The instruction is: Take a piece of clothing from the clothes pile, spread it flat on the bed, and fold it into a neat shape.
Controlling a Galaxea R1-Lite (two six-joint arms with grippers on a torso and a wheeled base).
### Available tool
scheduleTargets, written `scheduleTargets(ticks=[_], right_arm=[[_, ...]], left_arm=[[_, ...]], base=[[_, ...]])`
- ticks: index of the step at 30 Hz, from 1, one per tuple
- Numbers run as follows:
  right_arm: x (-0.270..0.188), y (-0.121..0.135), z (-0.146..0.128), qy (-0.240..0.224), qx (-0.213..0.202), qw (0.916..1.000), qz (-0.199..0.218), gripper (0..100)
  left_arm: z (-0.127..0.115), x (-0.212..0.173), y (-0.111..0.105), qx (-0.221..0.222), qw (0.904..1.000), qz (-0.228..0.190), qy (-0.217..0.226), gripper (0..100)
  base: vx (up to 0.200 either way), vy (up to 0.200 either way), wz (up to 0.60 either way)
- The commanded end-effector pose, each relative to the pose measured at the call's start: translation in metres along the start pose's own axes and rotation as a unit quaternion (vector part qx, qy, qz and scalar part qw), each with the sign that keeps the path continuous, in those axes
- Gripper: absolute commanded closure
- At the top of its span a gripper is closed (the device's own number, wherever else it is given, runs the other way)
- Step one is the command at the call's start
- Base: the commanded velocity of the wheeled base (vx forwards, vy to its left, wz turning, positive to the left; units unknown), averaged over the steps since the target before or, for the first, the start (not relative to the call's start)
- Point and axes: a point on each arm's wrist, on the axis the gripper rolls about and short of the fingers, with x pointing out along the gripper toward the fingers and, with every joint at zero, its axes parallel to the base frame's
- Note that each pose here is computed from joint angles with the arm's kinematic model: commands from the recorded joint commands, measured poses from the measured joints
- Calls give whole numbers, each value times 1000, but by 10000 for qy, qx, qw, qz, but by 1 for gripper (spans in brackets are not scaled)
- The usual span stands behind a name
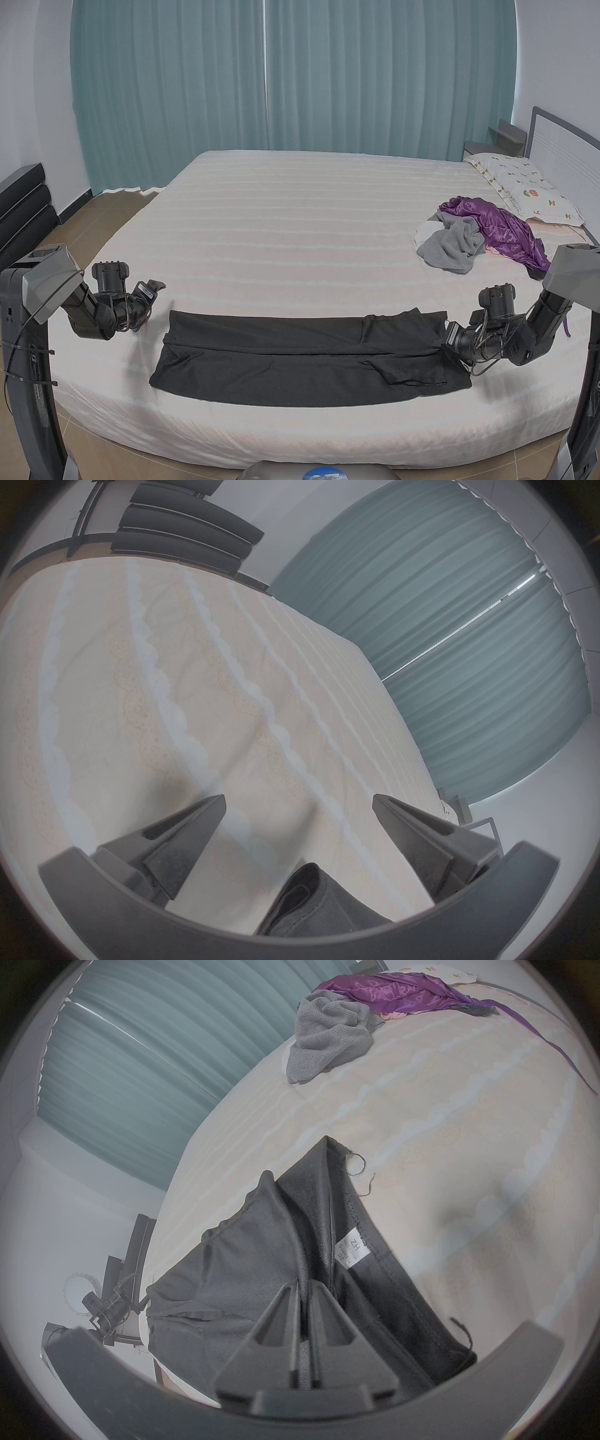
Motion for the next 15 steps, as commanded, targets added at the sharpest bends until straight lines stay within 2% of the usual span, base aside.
scheduleTargets(ticks=[1, 5, 12, 15], right_arm=[[-1, -1, -2, 31, 6, 10000, -20, 0], [-9, 4, 5, -149, 116, 9997, 122, 0], [-34, 7, 4, -342, 886, 9949, 332, 0], [-48, -1, -3, -585, 1237, 9894, 478, 0]], left_arm=[[0, 0, 0, -1, 10000, 5, 2, 0], [-2, -3, 1, 14, 10000, 25, 27, 0], [1, -32, -12, 131, 9998, -104, -54, 0], [-12, -48, -14, 172, 9997, -145, 107, 0]], base=[[0, 0, 0], [0, 0, 0], [0, 0, 0], [0, 0, 0]])
